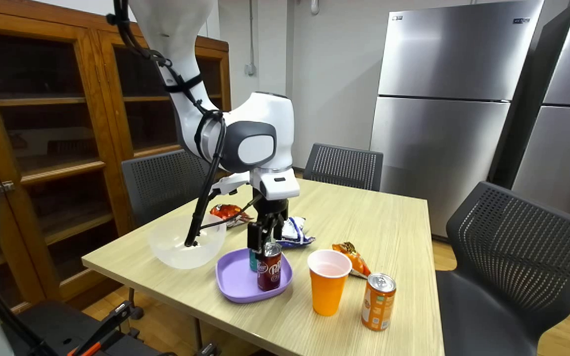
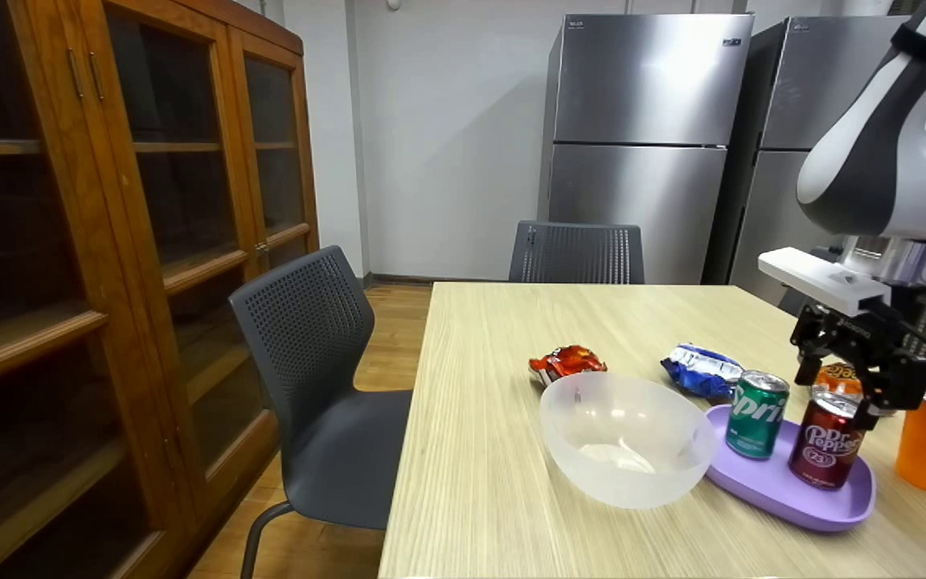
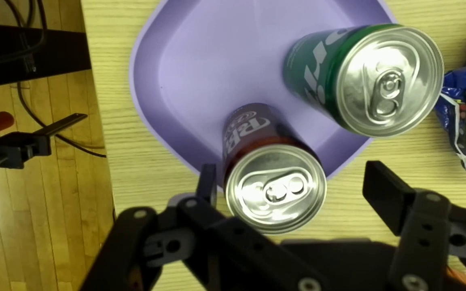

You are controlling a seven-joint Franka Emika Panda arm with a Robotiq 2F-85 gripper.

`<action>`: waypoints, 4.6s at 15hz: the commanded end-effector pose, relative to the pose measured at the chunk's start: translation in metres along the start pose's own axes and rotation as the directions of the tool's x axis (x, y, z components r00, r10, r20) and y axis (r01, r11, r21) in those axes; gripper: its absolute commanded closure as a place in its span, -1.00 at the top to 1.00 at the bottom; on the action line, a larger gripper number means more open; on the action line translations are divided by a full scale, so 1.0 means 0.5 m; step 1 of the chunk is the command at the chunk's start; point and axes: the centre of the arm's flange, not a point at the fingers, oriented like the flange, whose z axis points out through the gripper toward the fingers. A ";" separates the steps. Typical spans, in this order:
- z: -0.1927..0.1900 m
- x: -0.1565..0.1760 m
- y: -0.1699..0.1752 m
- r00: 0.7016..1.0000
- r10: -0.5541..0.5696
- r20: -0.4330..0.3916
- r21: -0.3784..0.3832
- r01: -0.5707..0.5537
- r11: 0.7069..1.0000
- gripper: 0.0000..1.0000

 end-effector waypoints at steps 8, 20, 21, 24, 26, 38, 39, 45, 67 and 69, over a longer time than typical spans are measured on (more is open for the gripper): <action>-0.082 0.019 -0.018 1.000 0.009 0.023 0.055 -0.011 0.998 1.00; -0.193 0.147 0.011 0.999 -0.015 0.051 -0.013 0.015 1.000 1.00; -0.202 0.162 0.014 0.999 -0.017 0.049 -0.023 0.019 1.000 1.00; -0.226 0.200 0.020 1.000 -0.010 0.027 -0.051 0.012 0.999 1.00; -0.240 0.227 0.025 1.000 -0.011 0.015 -0.067 0.012 0.998 1.00; -0.237 0.295 0.048 0.999 0.053 -0.008 -0.074 -0.053 0.996 1.00; -0.237 0.295 0.048 0.999 0.053 -0.008 -0.074 -0.053 0.996 1.00; -0.232 0.305 0.048 0.998 0.062 -0.011 -0.076 -0.063 0.995 1.00; -0.054 0.449 -0.006 0.970 0.196 -0.140 -0.033 -0.203 0.979 1.00; -0.030 0.456 -0.017 0.967 0.208 -0.149 -0.043 -0.216 0.975 1.00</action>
